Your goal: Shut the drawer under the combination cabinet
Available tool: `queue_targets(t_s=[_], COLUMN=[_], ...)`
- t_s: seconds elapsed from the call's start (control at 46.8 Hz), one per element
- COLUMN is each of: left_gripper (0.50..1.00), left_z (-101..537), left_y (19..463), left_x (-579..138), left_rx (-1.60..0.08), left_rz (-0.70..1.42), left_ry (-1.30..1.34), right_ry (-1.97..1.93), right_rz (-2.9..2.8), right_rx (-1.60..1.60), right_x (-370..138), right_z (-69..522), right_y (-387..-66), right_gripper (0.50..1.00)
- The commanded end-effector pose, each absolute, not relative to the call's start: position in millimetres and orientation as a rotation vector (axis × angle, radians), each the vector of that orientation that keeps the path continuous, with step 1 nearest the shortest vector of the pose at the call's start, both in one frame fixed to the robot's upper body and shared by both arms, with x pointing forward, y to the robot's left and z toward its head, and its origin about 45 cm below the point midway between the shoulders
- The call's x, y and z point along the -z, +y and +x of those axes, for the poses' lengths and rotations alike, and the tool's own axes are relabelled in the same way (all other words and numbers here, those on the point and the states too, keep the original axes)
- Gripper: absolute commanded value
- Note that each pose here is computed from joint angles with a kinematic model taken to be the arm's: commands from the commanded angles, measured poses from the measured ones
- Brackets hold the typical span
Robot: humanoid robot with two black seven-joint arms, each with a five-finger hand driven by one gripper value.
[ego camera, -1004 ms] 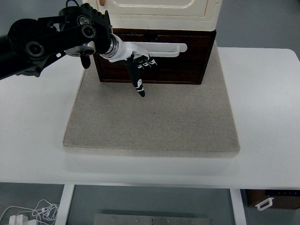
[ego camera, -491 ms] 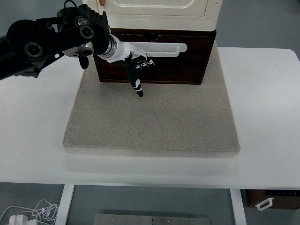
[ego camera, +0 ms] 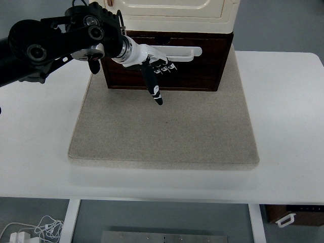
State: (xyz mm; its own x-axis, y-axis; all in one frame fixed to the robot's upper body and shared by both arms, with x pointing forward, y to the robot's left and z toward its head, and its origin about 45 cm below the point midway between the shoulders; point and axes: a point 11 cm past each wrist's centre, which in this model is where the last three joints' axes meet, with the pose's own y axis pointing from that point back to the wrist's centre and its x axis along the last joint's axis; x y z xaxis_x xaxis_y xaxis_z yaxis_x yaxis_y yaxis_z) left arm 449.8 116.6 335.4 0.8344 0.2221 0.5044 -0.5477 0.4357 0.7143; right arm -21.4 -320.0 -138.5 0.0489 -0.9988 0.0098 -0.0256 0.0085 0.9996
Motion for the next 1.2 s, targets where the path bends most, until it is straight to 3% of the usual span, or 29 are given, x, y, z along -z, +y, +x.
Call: queue_targets(t_s=[0.0,0.321,0.662,0.812,1.175], left_gripper=[1.000,1.000,1.000,1.000,1.000], left_z=[439.8,412.7,407.0,404.0,430.5], left_y=[101.5,59.2,42.4,61.8,179.8], left_x=[-333.9,-379.9,-495.6,-559.2,-666.2], left_rx=[-0.437,-0.303,-0.339,-0.397,-0.686], left_rz=[0.991,0.785,0.313,0.089,-0.358], left_ry=[-0.367,-0.425,-0.506,-0.532,-0.439], right_ry=[-1.196,-1.196,-1.195,-1.195,-1.195], right_rz=[1.243,1.244,1.244,1.244,1.244], right_rx=[1.154,1.155,1.155,1.155,1.155], right_x=[138.5,138.5,138.5,138.5,138.5], right_z=[-21.5,-21.6,-21.6,-21.6,-21.6], right_y=[-320.1,-320.0,-320.0,-320.0,-320.0], right_gripper=[0.952,0.952,0.952,0.952,0.952])
